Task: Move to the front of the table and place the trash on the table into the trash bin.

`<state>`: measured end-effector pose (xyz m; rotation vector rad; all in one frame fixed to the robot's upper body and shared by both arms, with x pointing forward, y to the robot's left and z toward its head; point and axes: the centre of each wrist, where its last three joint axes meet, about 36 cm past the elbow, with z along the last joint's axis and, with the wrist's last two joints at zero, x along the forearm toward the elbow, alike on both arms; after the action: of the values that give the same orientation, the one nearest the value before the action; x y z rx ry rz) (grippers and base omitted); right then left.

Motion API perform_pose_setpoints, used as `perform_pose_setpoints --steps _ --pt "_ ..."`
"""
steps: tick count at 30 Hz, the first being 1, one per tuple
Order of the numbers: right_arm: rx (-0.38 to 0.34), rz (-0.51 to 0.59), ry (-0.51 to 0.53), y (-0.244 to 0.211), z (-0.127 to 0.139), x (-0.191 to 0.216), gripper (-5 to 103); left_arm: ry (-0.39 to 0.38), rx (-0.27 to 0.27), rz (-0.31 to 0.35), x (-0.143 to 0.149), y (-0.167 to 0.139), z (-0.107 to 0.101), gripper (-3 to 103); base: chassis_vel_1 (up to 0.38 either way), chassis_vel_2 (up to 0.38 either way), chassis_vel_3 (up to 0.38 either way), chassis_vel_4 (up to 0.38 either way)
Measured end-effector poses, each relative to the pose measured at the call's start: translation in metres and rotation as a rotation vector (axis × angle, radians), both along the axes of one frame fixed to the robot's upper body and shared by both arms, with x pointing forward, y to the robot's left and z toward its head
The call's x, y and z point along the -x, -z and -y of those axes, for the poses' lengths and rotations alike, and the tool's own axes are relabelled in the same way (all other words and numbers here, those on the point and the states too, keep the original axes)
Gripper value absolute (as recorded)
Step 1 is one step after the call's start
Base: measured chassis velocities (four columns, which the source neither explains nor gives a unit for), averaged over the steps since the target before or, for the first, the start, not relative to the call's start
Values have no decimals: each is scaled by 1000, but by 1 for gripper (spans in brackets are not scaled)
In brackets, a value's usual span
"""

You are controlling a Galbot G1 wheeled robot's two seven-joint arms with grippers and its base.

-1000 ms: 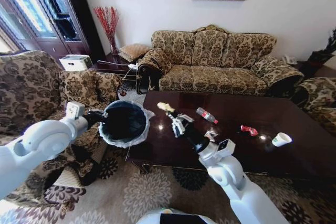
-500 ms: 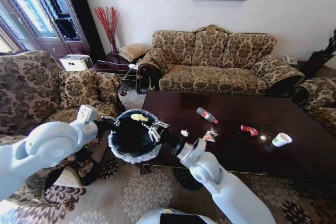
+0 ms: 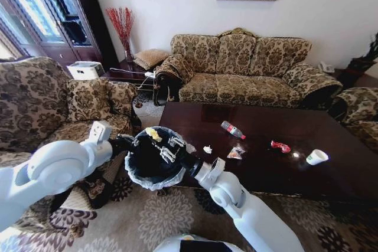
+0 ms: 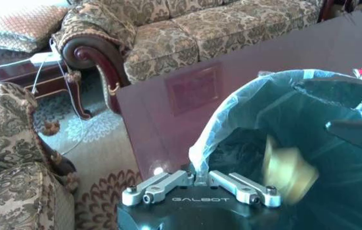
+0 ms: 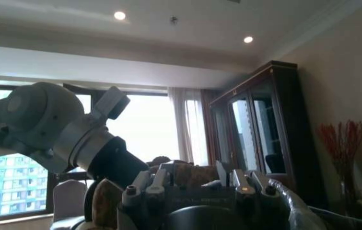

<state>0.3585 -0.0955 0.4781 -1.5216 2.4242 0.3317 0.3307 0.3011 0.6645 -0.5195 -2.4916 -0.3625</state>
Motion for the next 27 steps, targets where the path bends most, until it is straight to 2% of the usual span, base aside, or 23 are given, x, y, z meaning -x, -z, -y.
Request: perform_pose_setpoints --steps 2,4,6,9,10,12,13,15,16,18,19,21,22,26,27 --pt "-5 -1 -3 0 -1 2 51 2 4 0 1 0 1 0 0 0 0 0" --pt "-8 0 -5 0 -1 3 51 3 6 0 2 0 1 0 0 0 0 0" --pt "-25 5 -5 0 -1 6 61 2 10 -3 3 1 1 0 0 0 0 0" --pt "-47 12 4 -4 4 8 68 -4 11 -2 2 2 0 0 0 0 0 0" --pt "-66 30 14 -10 12 7 79 -18 12 -1 -1 2 -4 0 0 0 0 0" --pt "-78 47 32 -14 20 6 79 -31 12 2 -3 2 -7 0 0 0 0 0" --pt "-93 66 71 -21 34 4 89 -49 13 10 -6 1 -12 0 0 0 0 0" --pt "-101 74 102 -25 44 4 89 -66 15 18 -10 0 -16 0 0 0 0 0" --pt "-106 73 150 -29 57 4 95 -88 14 29 -14 -1 -22 0 0 0 0 0" --pt "-90 53 274 -28 88 2 100 -135 26 49 -23 -1 -36 0 0 0 0 0" --pt "-90 53 274 -28 88 2 100 -135 26 49 -23 -1 -36 0 0 0 0 0" --pt "-37 -15 426 -4 116 0 100 -166 39 60 -26 3 -47 0 0 0 0 0" --pt "-37 -15 426 -4 116 0 100 -166 39 60 -26 3 -47 0 0 0 0 0" --pt "80 -99 563 58 140 0 100 -177 54 61 -23 13 -50 0 0 0 0 0" --pt "80 -99 563 58 140 0 100 -177 54 61 -23 13 -50 0 0 0 0 0"
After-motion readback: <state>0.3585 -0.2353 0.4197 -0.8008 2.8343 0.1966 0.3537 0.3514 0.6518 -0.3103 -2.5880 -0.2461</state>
